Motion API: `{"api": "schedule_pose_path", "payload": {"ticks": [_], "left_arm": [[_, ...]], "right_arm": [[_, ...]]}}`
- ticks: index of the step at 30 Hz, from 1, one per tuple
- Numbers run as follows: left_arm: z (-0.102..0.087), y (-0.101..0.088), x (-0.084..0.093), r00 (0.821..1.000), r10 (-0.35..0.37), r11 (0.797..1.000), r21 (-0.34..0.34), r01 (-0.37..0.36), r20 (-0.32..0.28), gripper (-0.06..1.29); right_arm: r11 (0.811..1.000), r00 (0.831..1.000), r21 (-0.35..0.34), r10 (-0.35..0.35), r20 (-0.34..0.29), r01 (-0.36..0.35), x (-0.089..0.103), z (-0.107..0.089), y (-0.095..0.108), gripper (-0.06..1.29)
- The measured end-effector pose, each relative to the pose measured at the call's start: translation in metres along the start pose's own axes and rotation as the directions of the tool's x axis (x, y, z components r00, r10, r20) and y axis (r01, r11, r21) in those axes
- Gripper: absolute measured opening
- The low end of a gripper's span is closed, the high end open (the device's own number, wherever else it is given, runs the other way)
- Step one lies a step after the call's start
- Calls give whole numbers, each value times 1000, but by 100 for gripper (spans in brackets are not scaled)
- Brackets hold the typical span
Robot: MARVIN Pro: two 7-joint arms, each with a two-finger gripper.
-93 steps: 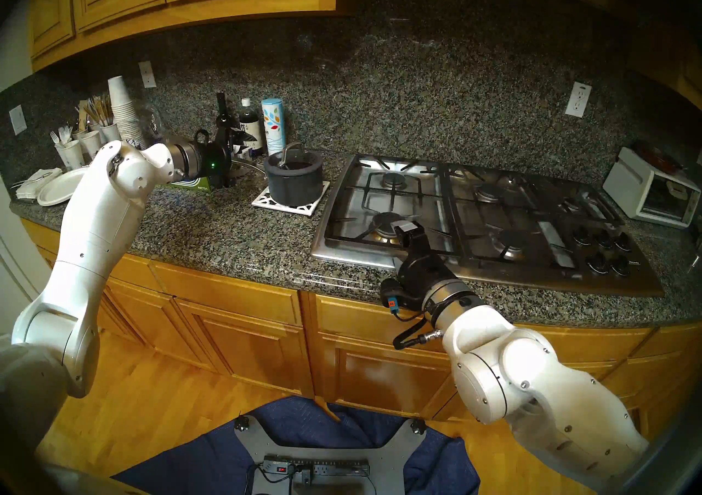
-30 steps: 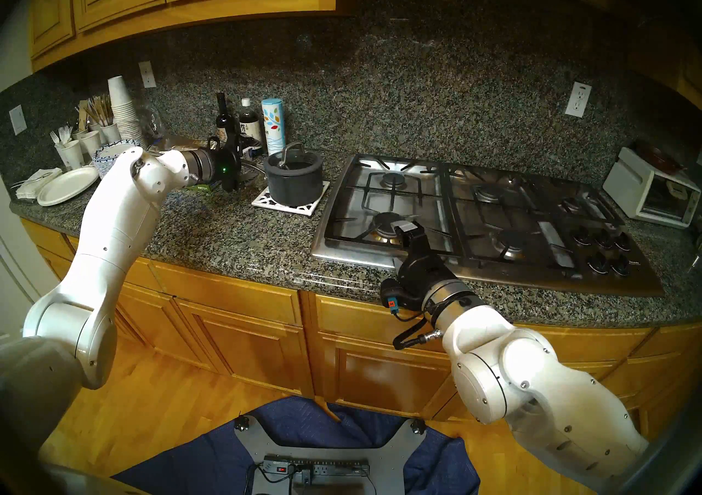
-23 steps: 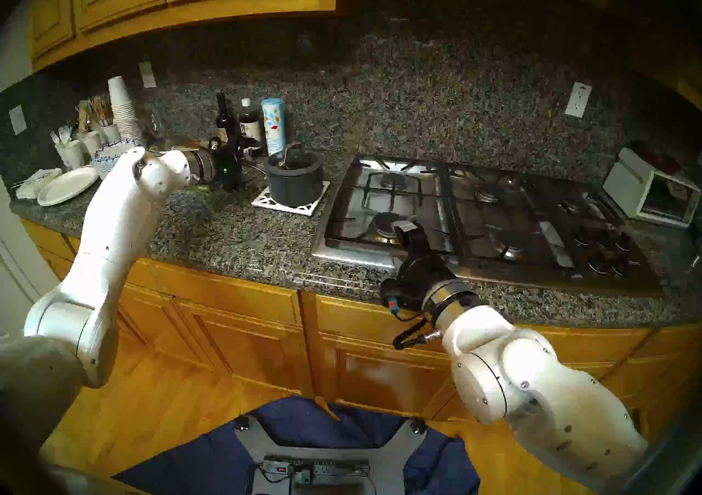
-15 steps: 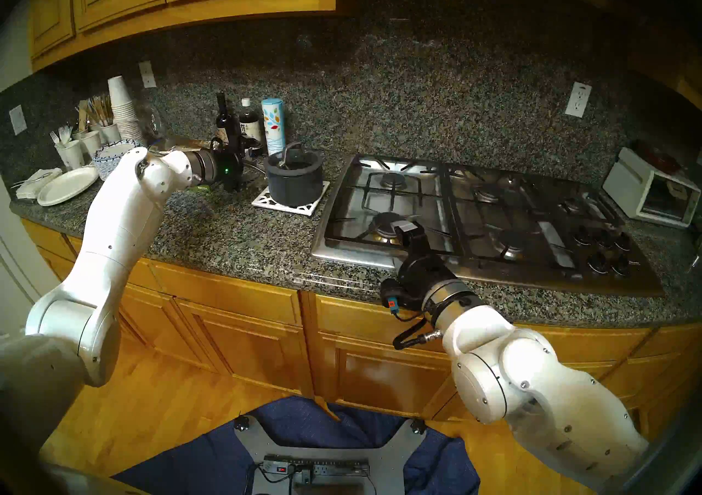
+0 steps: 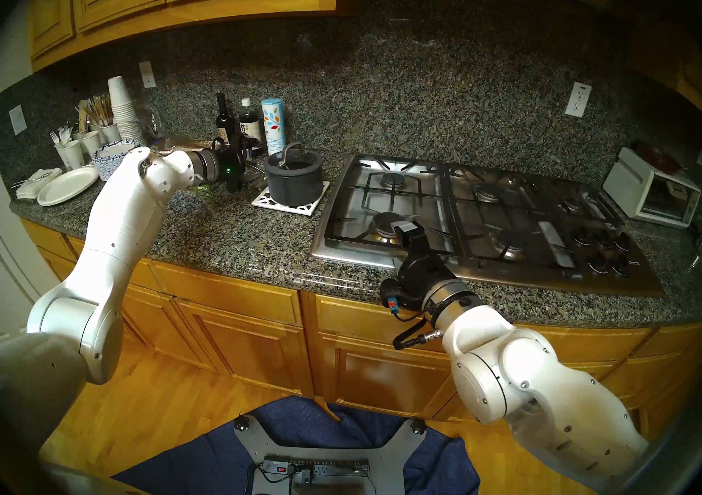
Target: Pick up the pot, put it on the stove, take off the pot lid
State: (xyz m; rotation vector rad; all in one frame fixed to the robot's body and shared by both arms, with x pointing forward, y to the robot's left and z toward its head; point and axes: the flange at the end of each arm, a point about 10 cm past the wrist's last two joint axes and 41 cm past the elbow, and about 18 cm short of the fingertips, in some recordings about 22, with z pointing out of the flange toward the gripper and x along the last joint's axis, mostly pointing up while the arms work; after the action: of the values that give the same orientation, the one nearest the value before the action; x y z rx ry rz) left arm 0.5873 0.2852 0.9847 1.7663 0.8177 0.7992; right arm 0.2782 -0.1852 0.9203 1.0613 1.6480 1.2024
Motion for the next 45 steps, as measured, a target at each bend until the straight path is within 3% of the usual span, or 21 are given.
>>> {"api": "schedule_pose_path", "payload": {"ticks": [14, 17, 19, 20, 23, 24, 45], "left_arm": [[3, 0, 0, 1000, -2, 1000, 4, 2, 1, 123], [3, -4, 1, 1000, -6, 1000, 15, 6, -2, 116], [4, -6, 1, 1000, -8, 1000, 22, 8, -4, 86], [4, -7, 2, 1000, -10, 1000, 25, 10, -5, 59], [4, -9, 2, 1000, -13, 1000, 28, 13, -6, 8], [4, -9, 2, 1000, -13, 1000, 28, 13, -6, 3], [5, -8, 3, 998, -60, 998, 1, 60, -2, -1]], "right_arm": [[1000, 1000, 0, 0, 0, 0, 0, 0, 0, 124], [1000, 1000, 0, 0, 0, 0, 0, 0, 0, 124], [1000, 1000, 0, 0, 0, 0, 0, 0, 0, 124], [1000, 1000, 0, 0, 0, 0, 0, 0, 0, 124], [1000, 1000, 0, 0, 0, 0, 0, 0, 0, 124], [1000, 1000, 1, 0, 0, 0, 0, 0, 0, 124], [1000, 1000, 3, 0, 0, 0, 0, 0, 0, 124]]}}
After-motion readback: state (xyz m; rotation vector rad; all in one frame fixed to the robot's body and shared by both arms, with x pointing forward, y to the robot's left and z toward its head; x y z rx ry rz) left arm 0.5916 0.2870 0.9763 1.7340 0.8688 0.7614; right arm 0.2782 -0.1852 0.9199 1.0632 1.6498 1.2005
